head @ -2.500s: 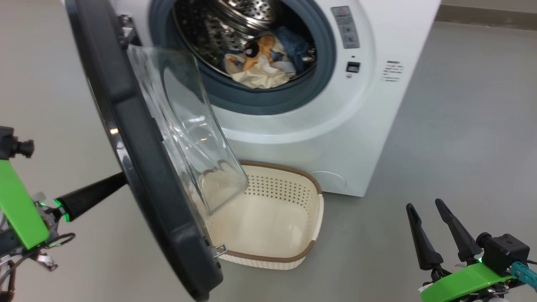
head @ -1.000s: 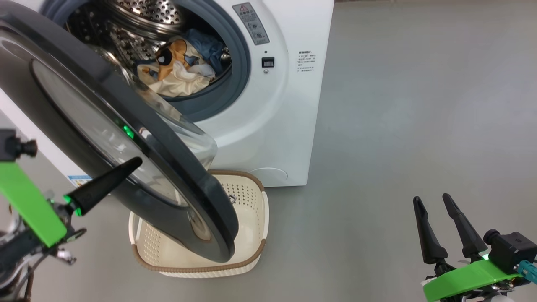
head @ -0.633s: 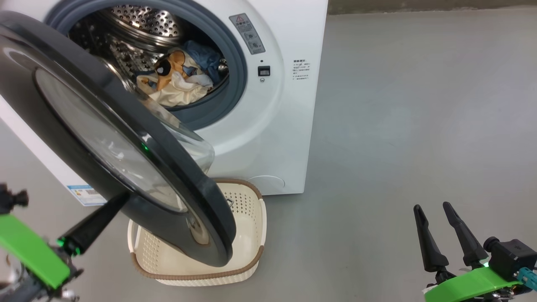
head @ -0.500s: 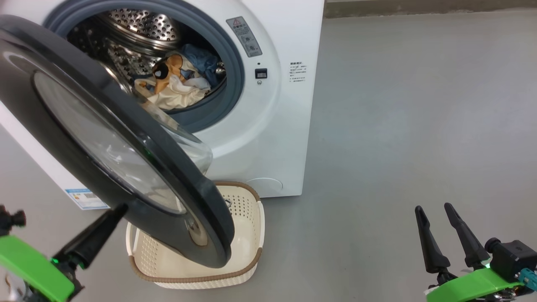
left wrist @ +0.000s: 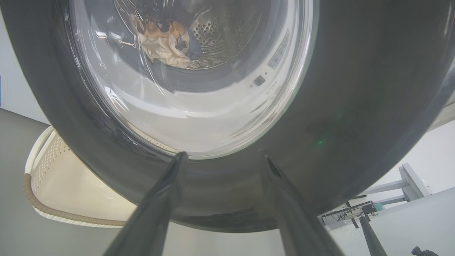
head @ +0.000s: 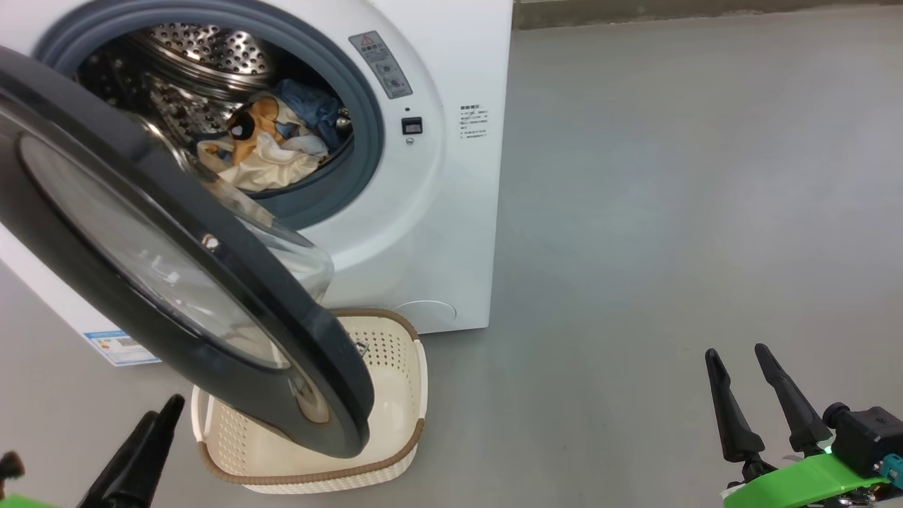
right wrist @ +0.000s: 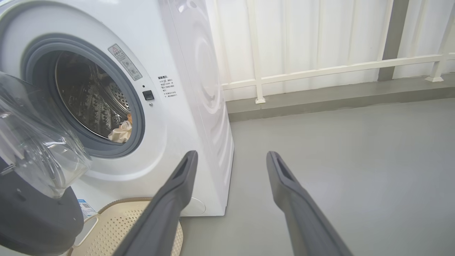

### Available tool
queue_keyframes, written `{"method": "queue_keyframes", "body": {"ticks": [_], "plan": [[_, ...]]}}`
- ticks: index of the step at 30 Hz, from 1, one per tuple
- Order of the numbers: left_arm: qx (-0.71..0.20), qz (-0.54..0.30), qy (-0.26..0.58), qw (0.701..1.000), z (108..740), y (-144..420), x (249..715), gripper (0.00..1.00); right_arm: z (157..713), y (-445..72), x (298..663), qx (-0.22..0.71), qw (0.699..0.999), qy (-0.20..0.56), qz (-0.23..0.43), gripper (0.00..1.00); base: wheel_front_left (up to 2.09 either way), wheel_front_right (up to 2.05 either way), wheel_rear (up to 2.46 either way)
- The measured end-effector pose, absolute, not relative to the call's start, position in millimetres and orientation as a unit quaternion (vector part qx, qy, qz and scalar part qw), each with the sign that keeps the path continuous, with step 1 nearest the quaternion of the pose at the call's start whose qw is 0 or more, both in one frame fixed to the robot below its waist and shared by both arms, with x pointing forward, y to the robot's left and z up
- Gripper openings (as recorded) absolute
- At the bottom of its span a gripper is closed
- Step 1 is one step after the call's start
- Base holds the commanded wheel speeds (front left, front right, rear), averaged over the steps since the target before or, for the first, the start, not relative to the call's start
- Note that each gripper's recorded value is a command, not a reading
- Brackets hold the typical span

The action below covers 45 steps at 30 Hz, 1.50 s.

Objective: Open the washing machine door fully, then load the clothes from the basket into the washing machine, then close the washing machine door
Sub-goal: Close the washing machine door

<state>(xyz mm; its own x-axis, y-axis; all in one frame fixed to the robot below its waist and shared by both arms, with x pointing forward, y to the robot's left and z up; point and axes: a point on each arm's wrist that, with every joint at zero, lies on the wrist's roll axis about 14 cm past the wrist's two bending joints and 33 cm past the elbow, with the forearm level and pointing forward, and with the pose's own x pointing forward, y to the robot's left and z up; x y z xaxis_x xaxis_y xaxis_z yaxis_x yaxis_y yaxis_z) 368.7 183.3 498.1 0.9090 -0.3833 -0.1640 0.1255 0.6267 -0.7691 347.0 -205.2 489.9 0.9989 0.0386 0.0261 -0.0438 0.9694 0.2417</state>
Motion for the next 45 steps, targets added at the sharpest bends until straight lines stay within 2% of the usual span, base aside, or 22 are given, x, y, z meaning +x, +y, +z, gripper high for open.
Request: {"method": "queue_keyframes", "body": {"ticks": [13,17,21,30,45], "plan": [[-0.359,-0.084,0.132,0.920,455,194,358,1.00,485,-223,339,0.120,0.993,-0.005,-0.009,1.00,0.00,0.00,0.00],[-0.324,-0.076,0.136,0.933,444,199,356,1.00,486,-228,337,0.119,0.993,-0.007,-0.017,1.00,0.00,0.00,0.00],[-0.299,-0.055,0.093,0.948,454,210,364,1.00,486,-229,338,0.119,0.993,-0.008,-0.018,1.00,0.00,0.00,0.00],[-0.197,-0.027,0.064,0.978,454,224,350,1.00,490,-227,338,0.119,0.993,-0.014,-0.014,1.00,0.00,0.00,0.00],[-0.108,-0.012,0.050,0.993,454,221,344,1.00,493,-225,339,0.119,0.993,-0.019,-0.010,1.00,0.00,0.00,0.00]]}}
